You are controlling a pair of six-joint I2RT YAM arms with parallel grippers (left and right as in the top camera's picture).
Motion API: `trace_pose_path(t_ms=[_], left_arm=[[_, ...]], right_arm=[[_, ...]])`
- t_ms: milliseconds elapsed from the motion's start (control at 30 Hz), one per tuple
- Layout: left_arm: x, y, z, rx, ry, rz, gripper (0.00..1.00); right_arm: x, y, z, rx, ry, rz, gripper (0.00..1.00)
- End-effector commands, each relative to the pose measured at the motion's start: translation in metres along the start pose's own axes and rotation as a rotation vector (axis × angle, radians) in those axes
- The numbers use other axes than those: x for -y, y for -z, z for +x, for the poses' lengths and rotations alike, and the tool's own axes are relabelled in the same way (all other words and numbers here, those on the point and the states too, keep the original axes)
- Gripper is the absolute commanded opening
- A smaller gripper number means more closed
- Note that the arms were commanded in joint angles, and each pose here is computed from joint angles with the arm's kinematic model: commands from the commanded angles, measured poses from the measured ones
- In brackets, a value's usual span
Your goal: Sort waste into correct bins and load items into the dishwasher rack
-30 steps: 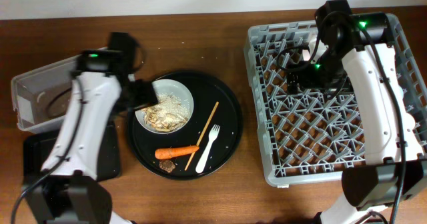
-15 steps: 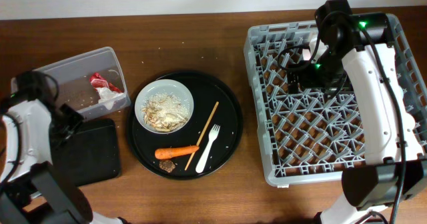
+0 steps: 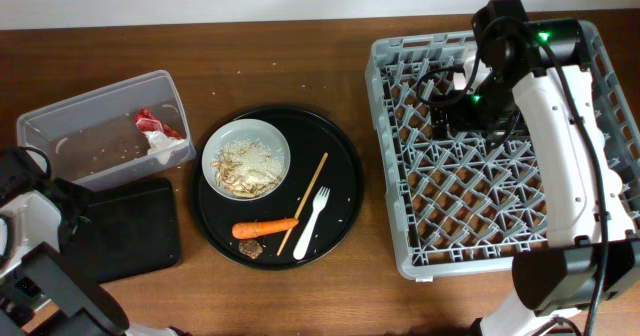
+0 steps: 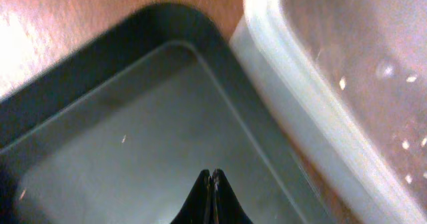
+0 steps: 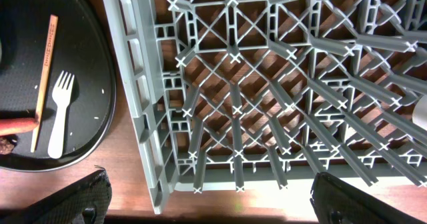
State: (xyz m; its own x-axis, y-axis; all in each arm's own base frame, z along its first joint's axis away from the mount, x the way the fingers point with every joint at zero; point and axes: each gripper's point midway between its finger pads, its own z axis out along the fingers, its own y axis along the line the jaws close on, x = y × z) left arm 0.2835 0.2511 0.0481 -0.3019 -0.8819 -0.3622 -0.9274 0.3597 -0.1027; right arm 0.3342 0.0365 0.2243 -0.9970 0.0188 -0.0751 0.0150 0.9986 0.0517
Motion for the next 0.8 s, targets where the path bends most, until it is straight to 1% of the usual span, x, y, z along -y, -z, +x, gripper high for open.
trace_pose_path(t_ms=[0,100,267,333,367,400,467,633,767], left_arm=[[-0.001,-0.006,0.0,0.028,0.044,0.011,0.01],[0.0,-0.015,-0.001,0.039,0.066,0.019,0.01],[0.004,-0.036,0.005,0.009,0.063,0.026,0.01],[0.015,-0.043,0.005,-0.002,0.063,0.083,0.01],[0.025,-0.046,0.004,-0.005,0.064,0.134,0.01],[0.037,-0.047,0.001,0.003,0.06,0.191,0.01],[0.049,-0.044,-0.005,0.031,0.05,0.237,0.01],[0.084,-0.036,-0.012,0.102,-0.002,0.321,0.01],[0.094,-0.032,-0.017,0.133,-0.012,0.349,0.01]], right_arm=[[0.004,0.0,-0.001,0.002,-0.004,0.015,0.99],[0.004,0.0,-0.001,0.002,-0.004,0.015,0.99],[0.004,0.0,-0.001,0.002,-0.003,0.015,0.99],[0.004,0.0,-0.001,0.002,-0.003,0.015,0.99],[0.004,0.0,-0.001,0.002,-0.003,0.015,0.99],[0.004,0.0,-0.001,0.002,-0.003,0.015,0.99],[0.004,0.0,-0.001,0.002,-0.003,0.015,0.99],[0.004,0.0,-0.001,0.002,-0.003,0.015,0.99],[0.004,0.0,-0.001,0.002,-0.003,0.015,0.99]])
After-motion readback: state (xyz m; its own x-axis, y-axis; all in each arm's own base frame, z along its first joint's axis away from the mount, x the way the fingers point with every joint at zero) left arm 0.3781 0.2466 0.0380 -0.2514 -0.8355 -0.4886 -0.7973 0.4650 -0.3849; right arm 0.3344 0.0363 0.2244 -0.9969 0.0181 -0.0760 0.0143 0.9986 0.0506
